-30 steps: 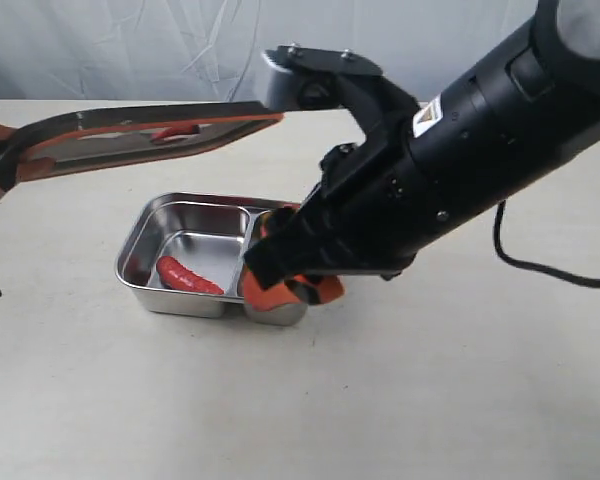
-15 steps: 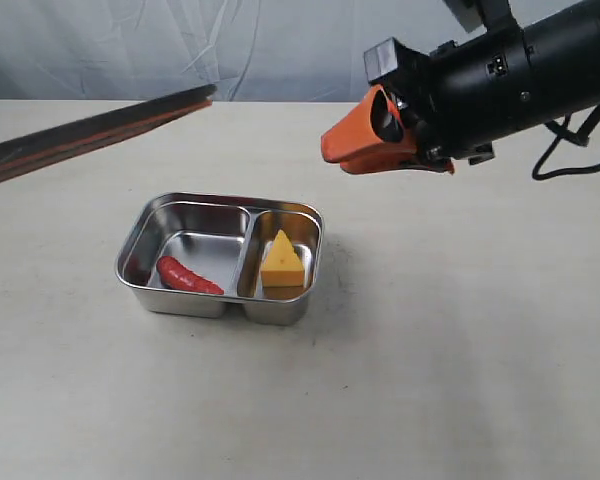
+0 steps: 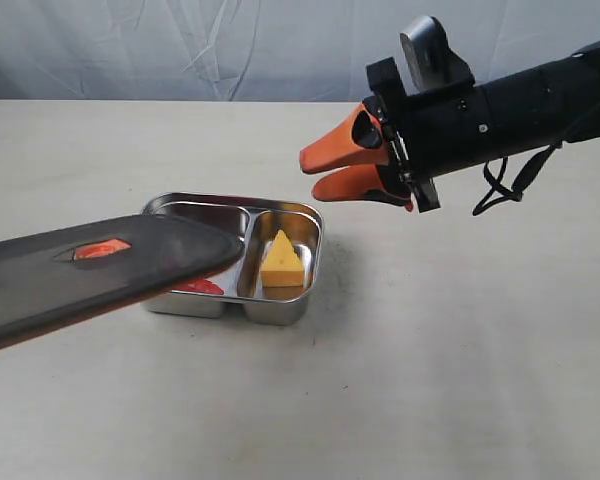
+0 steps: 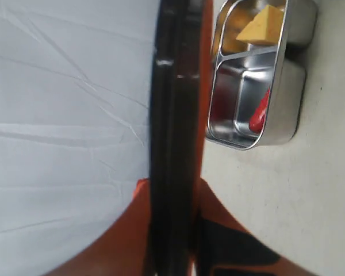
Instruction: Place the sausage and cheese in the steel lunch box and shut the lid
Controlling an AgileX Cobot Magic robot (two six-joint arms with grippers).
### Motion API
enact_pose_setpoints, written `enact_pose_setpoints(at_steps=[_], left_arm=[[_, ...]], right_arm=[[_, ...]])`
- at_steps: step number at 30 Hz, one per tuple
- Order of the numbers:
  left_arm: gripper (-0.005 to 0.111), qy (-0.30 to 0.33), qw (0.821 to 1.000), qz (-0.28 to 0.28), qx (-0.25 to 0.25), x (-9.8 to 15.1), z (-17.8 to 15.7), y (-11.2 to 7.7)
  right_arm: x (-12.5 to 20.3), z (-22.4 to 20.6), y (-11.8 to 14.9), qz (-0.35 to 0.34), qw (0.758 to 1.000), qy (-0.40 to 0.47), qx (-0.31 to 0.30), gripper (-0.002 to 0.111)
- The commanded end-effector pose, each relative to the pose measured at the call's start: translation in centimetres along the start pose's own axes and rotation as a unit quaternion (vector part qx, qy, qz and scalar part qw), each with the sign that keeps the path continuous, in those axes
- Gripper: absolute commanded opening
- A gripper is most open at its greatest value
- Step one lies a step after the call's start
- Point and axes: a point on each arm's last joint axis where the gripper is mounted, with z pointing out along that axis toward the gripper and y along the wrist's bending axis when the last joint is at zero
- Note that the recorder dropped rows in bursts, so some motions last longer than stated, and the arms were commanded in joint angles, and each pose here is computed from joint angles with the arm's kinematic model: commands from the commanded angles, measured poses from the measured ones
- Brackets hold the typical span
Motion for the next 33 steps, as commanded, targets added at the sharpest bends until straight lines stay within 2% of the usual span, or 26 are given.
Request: enact_pose_setpoints(at_steps=[1, 4, 9, 12, 16, 23, 30, 31, 33], left_arm=[[0.000, 0.003, 0.997, 0.072, -0.029, 0.2, 0.3, 0.1], [0.000, 0.016, 0.994, 0.097, -0.056, 0.4, 0.7, 0.6], [0.000, 0.016, 0.990, 0.106, -0.091, 0.2, 1.5, 1.7], [0.000, 0.010, 0.991, 0.096, -0.097, 0.2, 1.4, 1.8], [0.000, -0.014, 0.993, 0.056, -0.104, -0.2, 1.1, 1.8], [0.000, -0.037, 0.995, 0.047, -0.080, -0.6, 1.2, 1.3], [0.000, -0.049, 0.996, 0.050, -0.059, -0.8, 1.2, 0.9], [0.000, -0.050, 0.996, 0.051, -0.054, -0.8, 1.2, 0.8], [0.000, -0.050, 0.996, 0.052, -0.050, -0.8, 1.2, 0.7]], right_arm=[[0.3, 1.2, 1.2, 0.019, 0.999, 0.009, -0.029, 0.046], [0.9, 2.4, 1.9, 0.016, 0.999, 0.029, -0.035, 0.046], [1.8, 4.0, 2.7, 0.036, 0.997, 0.058, -0.038, 0.046], [1.9, 4.1, 2.8, 0.036, 0.997, 0.058, -0.040, 0.046], [1.6, 4.1, 3.1, 0.045, 0.996, 0.044, -0.056, 0.046], [1.1, 4.2, 3.8, 0.065, 0.993, 0.017, -0.092, 0.046], [2.8, 7.2, 6.2, 0.058, 0.987, 0.040, -0.141, 0.046], [2.8, 7.3, 6.3, 0.058, 0.987, 0.041, -0.142, 0.045], [2.9, 7.4, 6.4, 0.051, 0.988, 0.047, -0.140, 0.037]])
